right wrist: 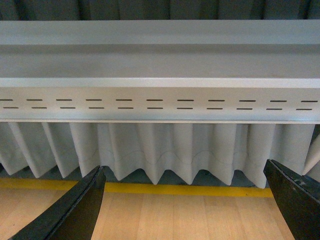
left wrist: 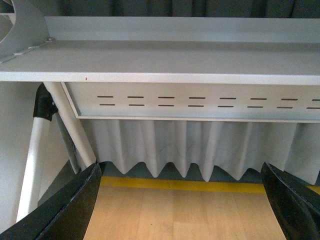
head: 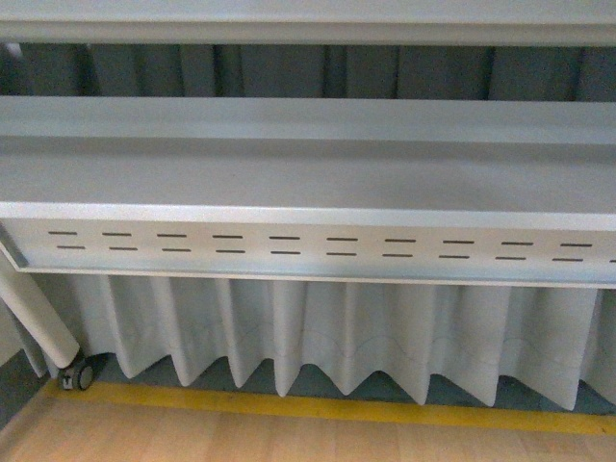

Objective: Wind up and store yellow beetle toy

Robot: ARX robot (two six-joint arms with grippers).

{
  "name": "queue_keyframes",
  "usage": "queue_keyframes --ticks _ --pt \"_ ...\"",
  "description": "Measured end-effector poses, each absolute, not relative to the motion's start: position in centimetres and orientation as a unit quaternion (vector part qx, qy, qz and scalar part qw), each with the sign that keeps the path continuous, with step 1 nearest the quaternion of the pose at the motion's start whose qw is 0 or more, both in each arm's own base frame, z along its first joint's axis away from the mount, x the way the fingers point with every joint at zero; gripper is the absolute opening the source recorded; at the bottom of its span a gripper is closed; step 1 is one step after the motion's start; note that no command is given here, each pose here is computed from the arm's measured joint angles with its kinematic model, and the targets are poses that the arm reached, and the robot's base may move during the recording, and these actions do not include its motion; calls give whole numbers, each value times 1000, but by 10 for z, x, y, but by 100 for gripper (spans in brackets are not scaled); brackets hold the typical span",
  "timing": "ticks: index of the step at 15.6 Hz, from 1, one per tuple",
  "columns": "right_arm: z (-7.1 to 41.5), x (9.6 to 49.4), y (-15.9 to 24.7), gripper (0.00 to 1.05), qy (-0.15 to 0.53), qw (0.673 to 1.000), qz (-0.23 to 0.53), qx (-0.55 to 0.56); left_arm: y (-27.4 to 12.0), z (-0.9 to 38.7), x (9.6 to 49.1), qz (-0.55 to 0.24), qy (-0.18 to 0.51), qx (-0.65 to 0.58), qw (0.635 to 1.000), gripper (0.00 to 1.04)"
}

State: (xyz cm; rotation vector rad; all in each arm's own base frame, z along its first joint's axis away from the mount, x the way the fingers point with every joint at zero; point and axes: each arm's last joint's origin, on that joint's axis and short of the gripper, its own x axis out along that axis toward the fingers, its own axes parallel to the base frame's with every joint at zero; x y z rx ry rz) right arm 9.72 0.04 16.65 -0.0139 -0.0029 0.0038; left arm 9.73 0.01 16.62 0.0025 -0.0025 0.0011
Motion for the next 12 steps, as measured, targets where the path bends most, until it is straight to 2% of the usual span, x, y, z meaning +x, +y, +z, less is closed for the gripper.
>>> queue_keyframes --ticks 12 --pt "167 97 0 98 -2 1000 2 -7 0 166 97 1 -1 1 1000 98"
